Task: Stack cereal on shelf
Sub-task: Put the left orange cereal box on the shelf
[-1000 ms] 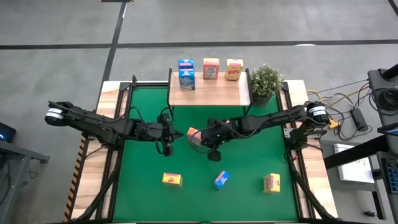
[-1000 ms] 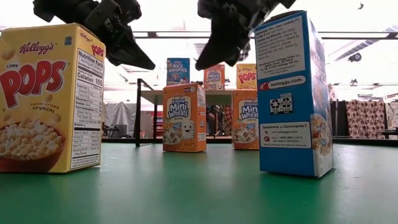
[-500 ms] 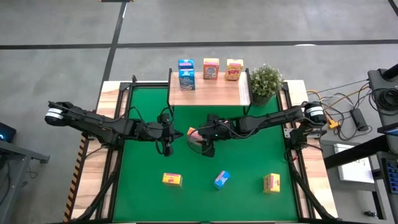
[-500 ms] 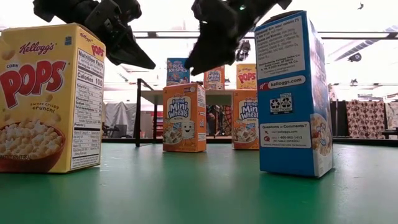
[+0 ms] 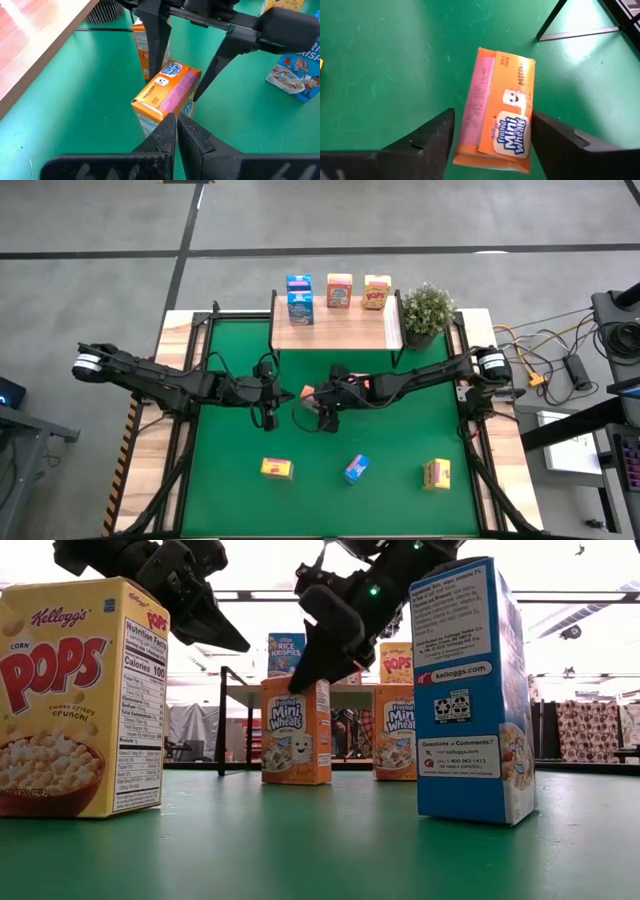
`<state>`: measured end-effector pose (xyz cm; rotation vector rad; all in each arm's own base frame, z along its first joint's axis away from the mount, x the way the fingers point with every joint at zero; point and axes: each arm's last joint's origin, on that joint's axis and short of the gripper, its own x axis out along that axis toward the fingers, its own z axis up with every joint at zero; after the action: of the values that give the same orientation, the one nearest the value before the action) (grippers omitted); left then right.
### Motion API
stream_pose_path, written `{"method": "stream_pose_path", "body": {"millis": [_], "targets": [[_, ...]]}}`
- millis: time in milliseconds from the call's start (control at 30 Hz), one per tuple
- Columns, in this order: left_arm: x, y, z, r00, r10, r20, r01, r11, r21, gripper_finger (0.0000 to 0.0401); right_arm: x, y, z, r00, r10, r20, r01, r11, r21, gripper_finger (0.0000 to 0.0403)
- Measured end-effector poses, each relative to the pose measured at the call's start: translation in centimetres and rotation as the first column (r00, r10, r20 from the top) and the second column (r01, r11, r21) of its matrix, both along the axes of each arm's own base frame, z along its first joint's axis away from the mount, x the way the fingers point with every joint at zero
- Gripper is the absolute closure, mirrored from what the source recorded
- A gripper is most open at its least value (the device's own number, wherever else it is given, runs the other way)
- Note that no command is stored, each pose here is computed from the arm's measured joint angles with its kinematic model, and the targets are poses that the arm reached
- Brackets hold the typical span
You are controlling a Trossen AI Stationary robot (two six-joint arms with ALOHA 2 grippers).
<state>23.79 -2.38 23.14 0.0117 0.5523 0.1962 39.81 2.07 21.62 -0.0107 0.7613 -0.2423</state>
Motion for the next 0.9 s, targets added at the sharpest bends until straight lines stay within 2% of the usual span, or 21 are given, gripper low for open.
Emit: {"method": "stream_pose_path", "body": {"millis": [200, 333, 600, 900], "targets": [[0.0, 0.0, 0.0, 1.0, 0.0, 0.001, 0.0, 1.0, 0.0, 0.0401, 0.0, 0.0, 0.0, 1.0, 0.001, -0.001, -0.001, 1.0, 0.0, 0.0231], [0.0, 0.0, 0.0, 1.0, 0.0, 0.001, 0.0, 1.0, 0.0, 0.0401, 0.0, 0.0, 0.0, 1.0, 0.002, -0.002, -0.002, 1.0, -0.001, 0.0254], [0.0, 0.0, 0.0, 1.0, 0.0, 0.001, 0.0, 1.0, 0.0, 0.0401, -0.3, 0.0, 0.8, 1.0, 0.015, 0.01, -0.015, 1.0, -0.011, 0.0253], [0.0, 0.0, -0.1, 1.0, 0.0, -0.002, 0.0, 1.0, 0.0, 0.0401, -2.9, -0.3, 5.2, 0.997, 0.055, 0.053, -0.056, 0.998, 0.007, 0.0262]]}}
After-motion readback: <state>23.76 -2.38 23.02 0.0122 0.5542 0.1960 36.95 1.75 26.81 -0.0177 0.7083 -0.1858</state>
